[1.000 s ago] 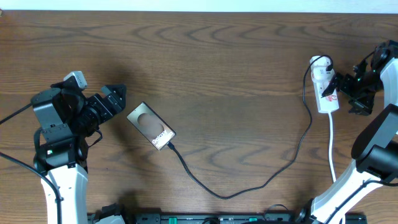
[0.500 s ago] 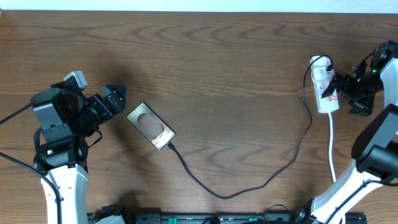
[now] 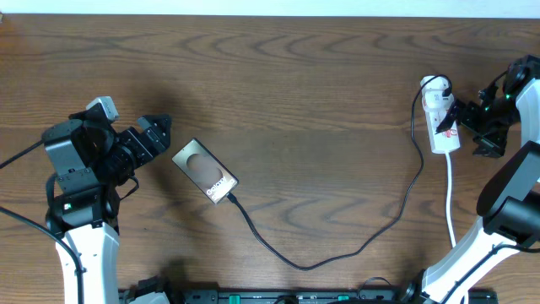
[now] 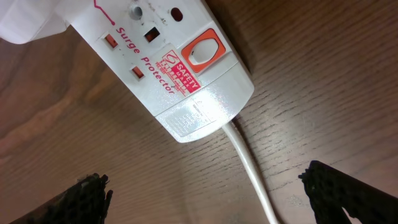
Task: Plug charger to phone and switch on socket
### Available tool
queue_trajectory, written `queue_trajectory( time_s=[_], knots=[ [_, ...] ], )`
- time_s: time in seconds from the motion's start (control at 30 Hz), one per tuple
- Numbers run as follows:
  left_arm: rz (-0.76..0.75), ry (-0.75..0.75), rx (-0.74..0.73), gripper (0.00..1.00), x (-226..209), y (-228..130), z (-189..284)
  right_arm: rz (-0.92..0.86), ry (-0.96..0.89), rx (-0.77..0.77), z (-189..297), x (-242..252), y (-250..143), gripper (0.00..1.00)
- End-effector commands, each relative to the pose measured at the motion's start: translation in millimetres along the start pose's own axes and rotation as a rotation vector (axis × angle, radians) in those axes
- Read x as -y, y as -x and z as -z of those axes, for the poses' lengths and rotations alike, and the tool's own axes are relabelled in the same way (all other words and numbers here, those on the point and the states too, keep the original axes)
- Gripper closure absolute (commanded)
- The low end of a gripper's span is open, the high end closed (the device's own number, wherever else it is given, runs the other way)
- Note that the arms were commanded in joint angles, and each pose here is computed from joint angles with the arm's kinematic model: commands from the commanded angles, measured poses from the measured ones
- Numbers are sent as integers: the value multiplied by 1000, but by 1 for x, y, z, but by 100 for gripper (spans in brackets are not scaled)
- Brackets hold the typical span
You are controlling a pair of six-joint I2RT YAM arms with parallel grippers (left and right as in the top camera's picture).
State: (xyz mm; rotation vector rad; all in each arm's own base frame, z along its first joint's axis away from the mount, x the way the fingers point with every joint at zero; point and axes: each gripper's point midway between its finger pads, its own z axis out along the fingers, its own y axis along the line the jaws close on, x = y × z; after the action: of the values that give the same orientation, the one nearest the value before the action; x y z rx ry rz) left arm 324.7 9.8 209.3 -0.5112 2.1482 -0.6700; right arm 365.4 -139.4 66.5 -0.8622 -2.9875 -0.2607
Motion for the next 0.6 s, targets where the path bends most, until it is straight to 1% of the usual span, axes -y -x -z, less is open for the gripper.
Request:
queue_trajectory(
  time_s=[0.0, 0.33, 0.43, 0.57],
  knots=[
    [-20, 10, 14, 7, 0, 6, 2, 16, -4, 16, 7, -2, -1, 1],
    [-20, 10, 14, 7, 0, 6, 2, 15, -4, 21, 9, -2, -1, 1],
    [-20, 10, 14, 7, 0, 6, 2, 19, -1, 46, 19, -4, -1, 1],
    [-20, 10, 14, 7, 0, 6, 2, 28, 9, 123, 47, -8, -1, 1]
  ],
)
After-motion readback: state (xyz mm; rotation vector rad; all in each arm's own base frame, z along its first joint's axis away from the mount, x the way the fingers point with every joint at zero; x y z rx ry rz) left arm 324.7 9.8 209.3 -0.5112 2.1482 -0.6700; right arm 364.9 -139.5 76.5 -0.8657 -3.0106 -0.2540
